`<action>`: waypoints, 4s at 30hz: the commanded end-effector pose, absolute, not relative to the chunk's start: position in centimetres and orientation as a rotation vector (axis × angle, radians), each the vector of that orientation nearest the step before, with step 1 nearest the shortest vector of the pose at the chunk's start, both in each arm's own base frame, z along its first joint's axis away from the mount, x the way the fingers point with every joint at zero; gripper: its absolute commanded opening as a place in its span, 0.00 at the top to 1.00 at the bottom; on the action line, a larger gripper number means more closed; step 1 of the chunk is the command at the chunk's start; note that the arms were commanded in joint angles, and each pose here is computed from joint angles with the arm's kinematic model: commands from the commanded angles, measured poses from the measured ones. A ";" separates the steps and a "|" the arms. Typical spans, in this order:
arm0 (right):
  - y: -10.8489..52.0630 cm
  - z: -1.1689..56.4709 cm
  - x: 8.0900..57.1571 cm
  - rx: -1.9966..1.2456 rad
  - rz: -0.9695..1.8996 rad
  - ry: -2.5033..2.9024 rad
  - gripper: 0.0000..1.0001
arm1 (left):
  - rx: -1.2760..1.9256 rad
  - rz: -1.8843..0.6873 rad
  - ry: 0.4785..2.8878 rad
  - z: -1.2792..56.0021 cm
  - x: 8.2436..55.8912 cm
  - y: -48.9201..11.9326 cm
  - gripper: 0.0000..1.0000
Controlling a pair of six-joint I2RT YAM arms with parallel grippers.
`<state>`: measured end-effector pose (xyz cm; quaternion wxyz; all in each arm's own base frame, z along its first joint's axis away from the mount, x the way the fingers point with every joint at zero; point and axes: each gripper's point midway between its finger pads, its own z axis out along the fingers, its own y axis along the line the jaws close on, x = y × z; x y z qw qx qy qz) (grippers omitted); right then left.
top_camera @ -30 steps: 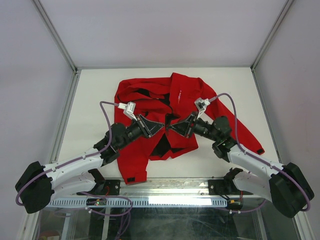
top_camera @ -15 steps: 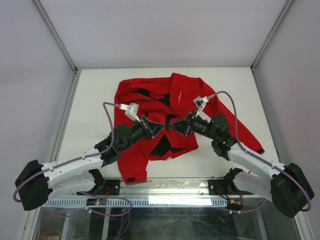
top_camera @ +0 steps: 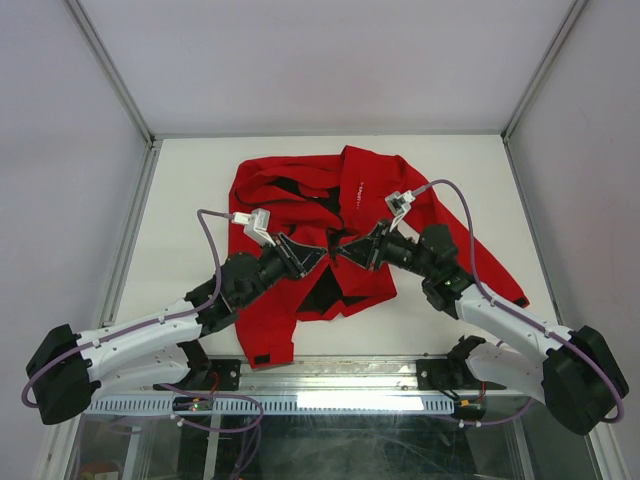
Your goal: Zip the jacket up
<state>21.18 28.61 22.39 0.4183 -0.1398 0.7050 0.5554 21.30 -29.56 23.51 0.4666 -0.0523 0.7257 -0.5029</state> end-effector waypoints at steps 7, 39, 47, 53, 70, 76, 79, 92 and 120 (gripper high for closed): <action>28.9 25.4 21.6 -0.355 1.415 1.649 1.00 | -0.167 -1.388 1.706 25.8 20.2 -30.0 0.83; 29.1 27.0 25.4 -0.217 1.317 1.756 1.00 | -0.003 -1.199 1.946 20.6 19.2 -30.0 1.00; 29.5 25.0 23.8 -0.256 1.374 1.788 1.00 | -0.205 -1.293 1.792 23.5 19.7 -27.7 0.96; 29.7 25.3 22.5 -0.274 1.420 1.751 1.00 | -0.223 -1.356 1.748 24.3 19.8 -28.2 0.89; 30.3 25.3 21.4 -0.296 1.453 1.726 1.00 | -0.236 -1.442 1.679 25.8 20.0 -29.3 0.64; 30.7 25.3 20.9 -0.316 1.461 1.723 1.00 | -0.249 -1.432 1.677 25.7 20.4 -29.4 0.77; 30.7 25.4 20.9 -0.318 1.456 1.721 1.00 | -0.246 -1.423 1.686 25.5 20.5 -29.5 0.91; 30.5 28.1 22.5 -0.368 1.351 1.678 1.00 | 0.035 -1.262 1.957 22.7 18.5 -30.3 1.00; 29.8 26.8 25.5 -0.312 1.290 1.740 1.00 | 0.130 -1.323 2.133 21.0 18.9 -28.5 1.00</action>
